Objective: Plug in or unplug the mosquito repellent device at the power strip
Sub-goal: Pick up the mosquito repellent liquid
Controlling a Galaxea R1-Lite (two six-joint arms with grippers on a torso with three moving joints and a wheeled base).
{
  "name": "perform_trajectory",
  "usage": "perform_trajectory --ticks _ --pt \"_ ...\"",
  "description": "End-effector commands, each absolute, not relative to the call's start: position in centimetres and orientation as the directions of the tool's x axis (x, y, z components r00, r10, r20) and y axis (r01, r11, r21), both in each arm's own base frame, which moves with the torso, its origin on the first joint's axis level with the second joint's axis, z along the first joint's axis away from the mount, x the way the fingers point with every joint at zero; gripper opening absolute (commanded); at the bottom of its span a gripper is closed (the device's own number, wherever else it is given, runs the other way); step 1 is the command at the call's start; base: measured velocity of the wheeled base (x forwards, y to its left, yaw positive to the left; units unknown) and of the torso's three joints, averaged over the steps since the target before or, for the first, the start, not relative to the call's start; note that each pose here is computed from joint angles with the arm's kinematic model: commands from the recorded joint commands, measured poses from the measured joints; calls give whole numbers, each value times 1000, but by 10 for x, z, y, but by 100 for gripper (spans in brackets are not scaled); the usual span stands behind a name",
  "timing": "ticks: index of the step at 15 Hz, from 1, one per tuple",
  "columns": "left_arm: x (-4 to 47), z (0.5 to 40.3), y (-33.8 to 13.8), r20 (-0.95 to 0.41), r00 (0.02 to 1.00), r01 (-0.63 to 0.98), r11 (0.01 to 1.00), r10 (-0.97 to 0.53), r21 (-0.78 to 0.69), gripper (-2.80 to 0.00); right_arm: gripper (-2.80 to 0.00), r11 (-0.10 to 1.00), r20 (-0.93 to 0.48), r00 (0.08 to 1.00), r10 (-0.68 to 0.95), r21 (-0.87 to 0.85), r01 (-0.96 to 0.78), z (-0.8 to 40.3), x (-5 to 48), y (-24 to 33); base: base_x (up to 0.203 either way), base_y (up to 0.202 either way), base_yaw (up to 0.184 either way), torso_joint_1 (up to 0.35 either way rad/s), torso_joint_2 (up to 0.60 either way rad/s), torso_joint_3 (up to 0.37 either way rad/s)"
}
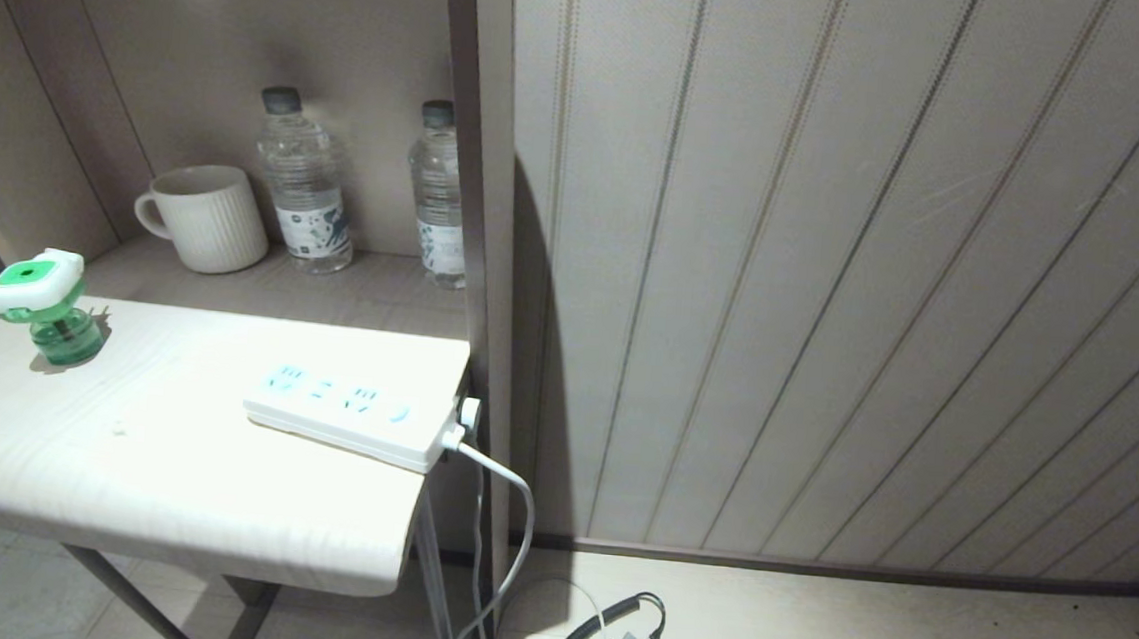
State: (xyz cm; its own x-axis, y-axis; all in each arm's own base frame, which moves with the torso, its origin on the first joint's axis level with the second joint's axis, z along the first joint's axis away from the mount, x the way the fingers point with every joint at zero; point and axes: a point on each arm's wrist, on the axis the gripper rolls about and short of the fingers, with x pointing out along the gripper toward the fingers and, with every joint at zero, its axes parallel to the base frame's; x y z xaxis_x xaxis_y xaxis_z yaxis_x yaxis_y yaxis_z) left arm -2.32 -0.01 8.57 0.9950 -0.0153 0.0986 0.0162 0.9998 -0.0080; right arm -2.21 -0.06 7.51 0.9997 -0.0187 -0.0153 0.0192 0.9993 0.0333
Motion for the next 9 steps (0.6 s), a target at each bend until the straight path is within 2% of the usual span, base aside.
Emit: perform_trajectory --ticks 1,9 --pt "-23 86 0 100 995 16 1000 -15 -8 -280 -280 999 -15 1000 -18 33 19 75 -22 -1 0 0 0 0 0 0" --pt "-23 85 0 87 996 7 1000 -7 3 -280 -280 999 -15 1000 -17 32 17 75 -22 -1 0 0 0 0 0 0"
